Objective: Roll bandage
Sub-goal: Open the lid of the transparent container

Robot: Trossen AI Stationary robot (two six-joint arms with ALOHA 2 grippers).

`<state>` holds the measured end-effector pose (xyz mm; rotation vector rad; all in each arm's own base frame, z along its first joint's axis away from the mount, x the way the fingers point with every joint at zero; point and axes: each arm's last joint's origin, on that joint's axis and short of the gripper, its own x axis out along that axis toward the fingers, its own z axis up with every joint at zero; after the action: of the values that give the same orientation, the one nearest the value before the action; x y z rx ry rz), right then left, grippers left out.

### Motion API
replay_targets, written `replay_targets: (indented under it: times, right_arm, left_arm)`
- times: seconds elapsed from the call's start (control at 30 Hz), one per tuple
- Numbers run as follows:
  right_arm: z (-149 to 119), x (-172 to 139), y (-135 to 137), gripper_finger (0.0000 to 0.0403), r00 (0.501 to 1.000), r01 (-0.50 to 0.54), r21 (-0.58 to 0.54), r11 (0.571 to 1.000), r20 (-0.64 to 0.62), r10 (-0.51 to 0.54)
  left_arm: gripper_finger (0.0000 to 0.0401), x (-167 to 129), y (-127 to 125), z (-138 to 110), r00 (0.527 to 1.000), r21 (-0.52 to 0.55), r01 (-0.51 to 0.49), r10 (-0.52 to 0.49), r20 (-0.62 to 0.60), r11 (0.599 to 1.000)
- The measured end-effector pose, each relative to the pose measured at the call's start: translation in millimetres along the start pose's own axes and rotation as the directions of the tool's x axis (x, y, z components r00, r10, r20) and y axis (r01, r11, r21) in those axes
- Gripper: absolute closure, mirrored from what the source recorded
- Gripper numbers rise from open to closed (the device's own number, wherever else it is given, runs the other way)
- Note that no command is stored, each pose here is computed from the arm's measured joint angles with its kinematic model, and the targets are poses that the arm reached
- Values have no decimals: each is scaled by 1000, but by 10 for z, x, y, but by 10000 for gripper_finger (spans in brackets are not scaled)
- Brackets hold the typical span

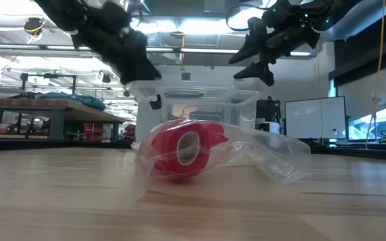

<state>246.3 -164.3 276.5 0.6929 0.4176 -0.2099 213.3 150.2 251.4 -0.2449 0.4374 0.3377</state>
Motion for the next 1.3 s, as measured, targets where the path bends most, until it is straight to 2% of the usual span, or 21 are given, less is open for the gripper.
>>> replay_targets:
  times: [0.1,0.23,0.37,0.47,0.63,0.77,0.97,1.2,1.3]
  right_arm:
    - [1,-6,-16,182,1000,16,-29,999,2,-16]
    - [-1,-6,-25,182,999,43,-92,995,9,-43]
    - [-13,-5,-35,182,998,67,-144,987,5,-67]
    - [-18,-6,-39,182,997,71,-169,983,1,-72]
    - [-52,-8,-52,182,996,76,-204,976,-31,-85]
    - [-64,-8,-57,182,995,77,-225,971,-42,-89]
    - [-60,-9,-60,182,994,93,-242,966,-34,-104]
    - [-59,-10,-62,182,993,99,-242,965,-31,-110]
    - [-56,-10,-60,182,994,99,-243,965,-28,-109]
  left_arm:
    - [219,-192,-53,130,997,11,-30,29,65,999]
    - [219,-378,-88,143,994,-22,-86,88,64,996]
    - [219,-459,-49,85,998,-79,-28,32,51,996]
    - [219,-454,53,-28,999,-190,3,5,41,982]
    - [219,-418,198,-291,999,-353,-26,34,17,935]
    - [219,-384,236,-514,999,-427,-50,36,-40,903]
    - [219,-360,231,-527,999,-466,14,2,35,885]
    - [219,-348,249,-603,998,-485,-55,49,-26,873]
    - [219,-326,218,-552,1000,-473,2,11,25,881]
